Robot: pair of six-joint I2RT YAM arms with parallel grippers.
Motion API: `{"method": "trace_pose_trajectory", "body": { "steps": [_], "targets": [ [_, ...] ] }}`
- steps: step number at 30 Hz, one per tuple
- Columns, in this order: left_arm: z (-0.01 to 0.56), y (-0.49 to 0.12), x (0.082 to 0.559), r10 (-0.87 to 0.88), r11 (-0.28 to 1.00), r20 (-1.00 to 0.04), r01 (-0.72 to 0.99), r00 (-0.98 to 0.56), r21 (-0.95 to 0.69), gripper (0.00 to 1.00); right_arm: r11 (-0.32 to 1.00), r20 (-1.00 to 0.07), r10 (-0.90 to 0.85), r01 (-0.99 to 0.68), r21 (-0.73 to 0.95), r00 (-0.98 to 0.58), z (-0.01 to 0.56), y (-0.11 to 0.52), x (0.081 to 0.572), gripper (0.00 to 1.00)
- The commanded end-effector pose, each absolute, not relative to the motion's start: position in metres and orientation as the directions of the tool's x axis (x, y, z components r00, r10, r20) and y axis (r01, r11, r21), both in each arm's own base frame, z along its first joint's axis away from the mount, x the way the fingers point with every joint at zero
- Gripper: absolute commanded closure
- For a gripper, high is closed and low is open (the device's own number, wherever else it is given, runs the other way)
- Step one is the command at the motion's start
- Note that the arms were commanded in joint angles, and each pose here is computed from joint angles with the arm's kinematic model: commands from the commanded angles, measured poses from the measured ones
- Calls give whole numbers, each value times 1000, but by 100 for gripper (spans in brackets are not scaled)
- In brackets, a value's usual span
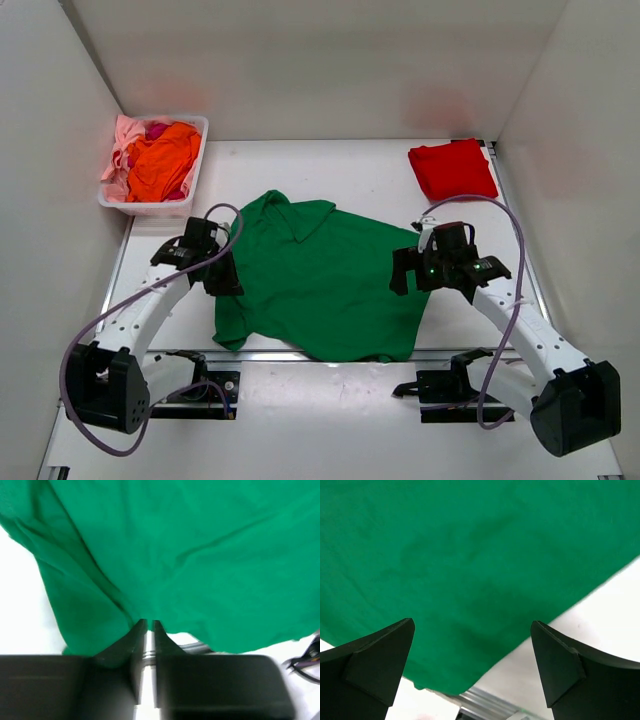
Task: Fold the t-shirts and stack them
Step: Flatten out the tshirt
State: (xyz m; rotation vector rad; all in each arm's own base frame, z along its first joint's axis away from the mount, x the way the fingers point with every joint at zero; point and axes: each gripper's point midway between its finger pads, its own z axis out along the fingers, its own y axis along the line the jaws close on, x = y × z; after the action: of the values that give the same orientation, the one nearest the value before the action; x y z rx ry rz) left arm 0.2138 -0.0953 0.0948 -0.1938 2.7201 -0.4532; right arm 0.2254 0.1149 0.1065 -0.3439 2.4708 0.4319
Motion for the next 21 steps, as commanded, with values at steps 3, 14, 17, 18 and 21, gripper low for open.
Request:
{"method": "trace_pose_trajectory", "body": {
  "steps": [3, 14, 17, 18, 21],
  "targets": [
    [117, -113, 241, -192, 931, -434, -24, -880, -364, 100, 958, -582, -19, -181, 222, -813, 105, 94, 235, 1],
    [152, -200, 387, -142, 930, -527, 69, -838, -361, 83, 980, -570, 113, -4, 200, -814, 106, 62, 291, 75],
    [123, -210, 389, -167, 923, -438, 16, -883, -384, 61, 978, -590, 177, 71, 198, -788, 107, 44, 306, 84],
    [114, -211, 389, -195, 921, -405, -25, -893, -388, 60, 976, -579, 190, 86, 201, -793, 105, 42, 309, 85],
    [93, -210, 384, -211, 933, -354, -80, -911, -352, 53, 975, -592, 209, 120, 186, -779, 109, 30, 323, 71]
  ]
}}
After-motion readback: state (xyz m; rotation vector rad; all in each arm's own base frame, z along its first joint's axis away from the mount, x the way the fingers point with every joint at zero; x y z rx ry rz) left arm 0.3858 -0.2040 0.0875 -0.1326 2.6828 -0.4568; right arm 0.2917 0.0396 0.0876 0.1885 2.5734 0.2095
